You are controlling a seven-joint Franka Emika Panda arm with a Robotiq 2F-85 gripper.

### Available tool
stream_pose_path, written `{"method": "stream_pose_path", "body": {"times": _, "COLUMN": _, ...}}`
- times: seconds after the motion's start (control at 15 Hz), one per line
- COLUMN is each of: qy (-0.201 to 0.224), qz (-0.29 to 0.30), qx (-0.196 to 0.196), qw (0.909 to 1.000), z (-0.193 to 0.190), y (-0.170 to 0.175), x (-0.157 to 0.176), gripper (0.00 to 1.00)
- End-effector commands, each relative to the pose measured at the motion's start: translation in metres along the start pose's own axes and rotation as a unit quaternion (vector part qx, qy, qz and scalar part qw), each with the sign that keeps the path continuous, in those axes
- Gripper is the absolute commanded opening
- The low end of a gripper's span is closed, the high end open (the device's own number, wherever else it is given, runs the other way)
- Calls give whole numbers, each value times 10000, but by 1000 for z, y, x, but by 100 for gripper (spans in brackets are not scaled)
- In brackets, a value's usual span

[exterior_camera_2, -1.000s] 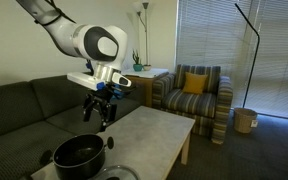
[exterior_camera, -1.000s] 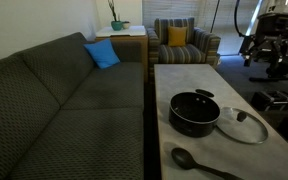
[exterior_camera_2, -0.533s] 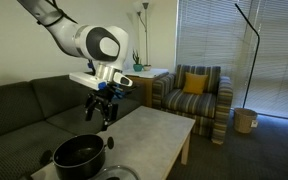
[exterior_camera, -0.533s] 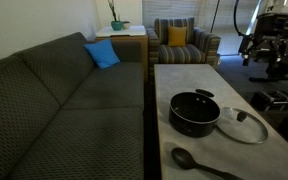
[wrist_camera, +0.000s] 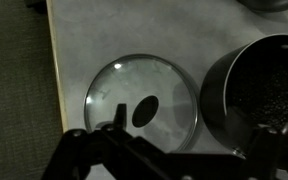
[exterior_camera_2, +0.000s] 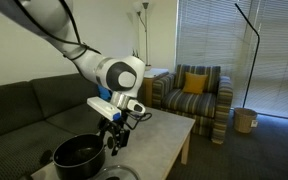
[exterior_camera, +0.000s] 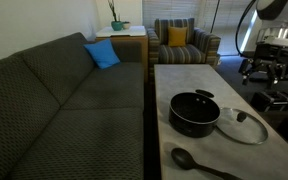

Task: Put the glass lid on top of the black pot

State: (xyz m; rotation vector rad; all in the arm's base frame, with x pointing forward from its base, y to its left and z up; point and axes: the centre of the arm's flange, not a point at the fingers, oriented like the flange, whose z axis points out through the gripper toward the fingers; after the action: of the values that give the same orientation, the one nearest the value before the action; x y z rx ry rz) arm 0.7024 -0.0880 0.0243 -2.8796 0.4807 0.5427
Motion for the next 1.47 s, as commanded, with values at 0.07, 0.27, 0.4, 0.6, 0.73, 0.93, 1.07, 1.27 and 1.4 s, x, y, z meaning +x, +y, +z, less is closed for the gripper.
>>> {"method": "stream_pose_path", "body": {"times": 0.07, "qy": -413, "qz": 207, "qx": 283, "qw": 9985, "z": 32, "y": 17, "x": 73, "gripper": 100}}
{"method": "stream_pose_path", "body": {"times": 0.27, "qy": -359, "qz": 199, "qx": 167, "qw": 9990, "z": 44, "y": 27, "x": 20, "gripper": 100}}
{"method": "stream_pose_path", "body": {"times": 0.4, "qy": -372, "qz": 230, "qx": 191, "qw": 9989, "z": 52, "y": 28, "x": 25, "gripper": 100}}
{"method": "stream_pose_path", "body": {"times": 0.6, "qy": 35, "qz": 500, "qx": -151, "qw": 9986, "z": 51, "y": 13, "x": 18, "gripper": 100}}
{"method": "stream_pose_path", "body": {"times": 0.73, "qy": 453, "qz": 817, "qx": -500, "qw": 9944, "z": 63, "y": -2, "x": 24, "gripper": 100}}
{"method": "stream_pose_path", "body": {"times": 0.93, "qy": 733, "qz": 1127, "qx": -660, "qw": 9887, "z": 81, "y": -19, "x": 38, "gripper": 100}}
{"method": "stream_pose_path", "body": {"times": 1.07, "qy": 740, "qz": 1360, "qx": -690, "qw": 9855, "z": 94, "y": -24, "x": 42, "gripper": 100}}
{"method": "stream_pose_path", "body": {"times": 1.27, "qy": 680, "qz": 1663, "qx": -652, "qw": 9816, "z": 104, "y": -12, "x": 49, "gripper": 100}}
{"method": "stream_pose_path", "body": {"times": 1.4, "qy": 595, "qz": 1793, "qx": -622, "qw": 9800, "z": 108, "y": 0, "x": 59, "gripper": 100}}
